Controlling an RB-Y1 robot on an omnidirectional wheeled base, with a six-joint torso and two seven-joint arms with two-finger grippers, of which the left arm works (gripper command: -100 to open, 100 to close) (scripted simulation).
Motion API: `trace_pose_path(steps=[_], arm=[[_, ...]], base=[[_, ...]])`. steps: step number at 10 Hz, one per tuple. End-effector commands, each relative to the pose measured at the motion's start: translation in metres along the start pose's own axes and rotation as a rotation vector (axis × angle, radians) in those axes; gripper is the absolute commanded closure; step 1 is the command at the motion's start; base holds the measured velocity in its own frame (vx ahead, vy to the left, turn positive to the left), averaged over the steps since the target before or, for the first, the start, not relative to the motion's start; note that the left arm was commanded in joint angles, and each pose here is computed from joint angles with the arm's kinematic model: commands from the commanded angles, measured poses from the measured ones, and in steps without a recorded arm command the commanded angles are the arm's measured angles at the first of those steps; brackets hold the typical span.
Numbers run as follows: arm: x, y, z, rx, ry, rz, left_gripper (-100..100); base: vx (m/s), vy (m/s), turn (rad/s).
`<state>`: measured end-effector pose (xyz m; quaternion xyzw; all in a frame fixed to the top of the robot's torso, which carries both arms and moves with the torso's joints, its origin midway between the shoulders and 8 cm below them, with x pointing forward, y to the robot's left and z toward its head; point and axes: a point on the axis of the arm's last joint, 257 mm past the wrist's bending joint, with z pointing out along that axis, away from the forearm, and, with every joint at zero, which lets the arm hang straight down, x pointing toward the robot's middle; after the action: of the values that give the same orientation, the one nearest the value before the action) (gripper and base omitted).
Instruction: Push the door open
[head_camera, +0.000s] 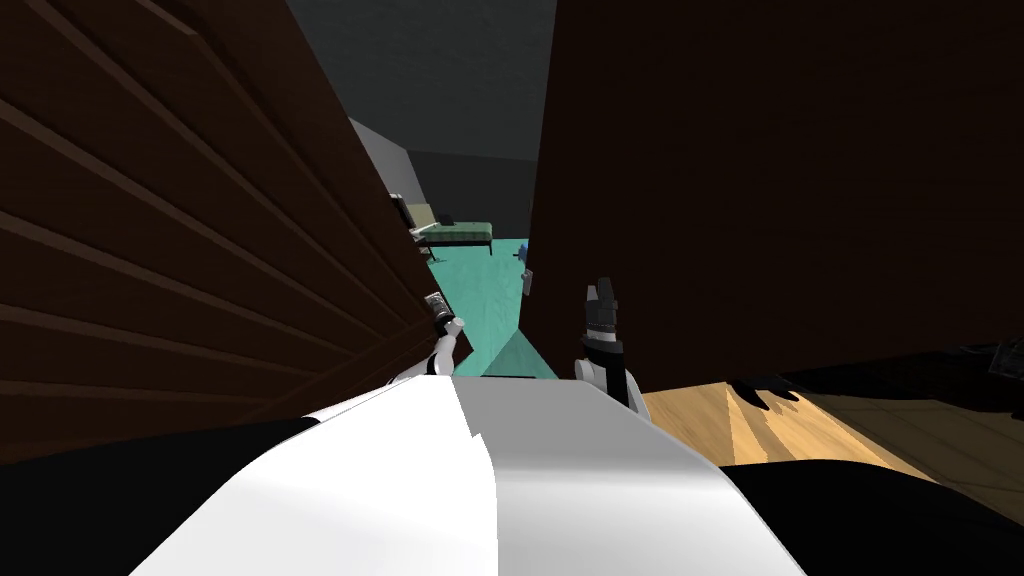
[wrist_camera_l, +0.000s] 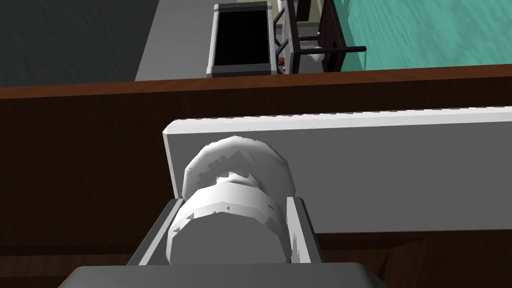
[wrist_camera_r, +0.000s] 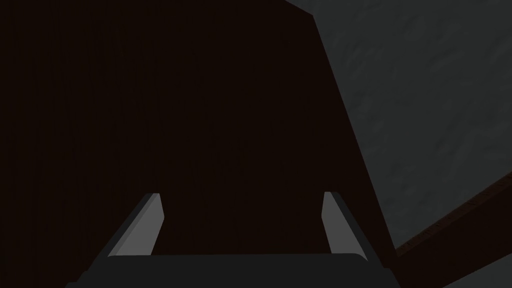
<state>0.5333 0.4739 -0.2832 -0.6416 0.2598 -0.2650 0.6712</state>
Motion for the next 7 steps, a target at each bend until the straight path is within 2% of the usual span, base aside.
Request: trace_pose_path(steps=[1,5,6,7], arm=[[-0.014,-0.007,0.0051,0.017,-0.047,0.001,100],[-0.031,0.010,-0.0073,-0.033,-0.129,-0.005,100],[-0.029,0.011,-0.0064,-0.033,-0.116,-0.003,100],[-0.055,0.001,0.0042,-0.008,-0.173,0.010,100]], base=[[0.128,0.077,-0.058],[0.125,0.060,-0.051],[0.049,0.032,-0.004],[0.088,0.055,-0.066]])
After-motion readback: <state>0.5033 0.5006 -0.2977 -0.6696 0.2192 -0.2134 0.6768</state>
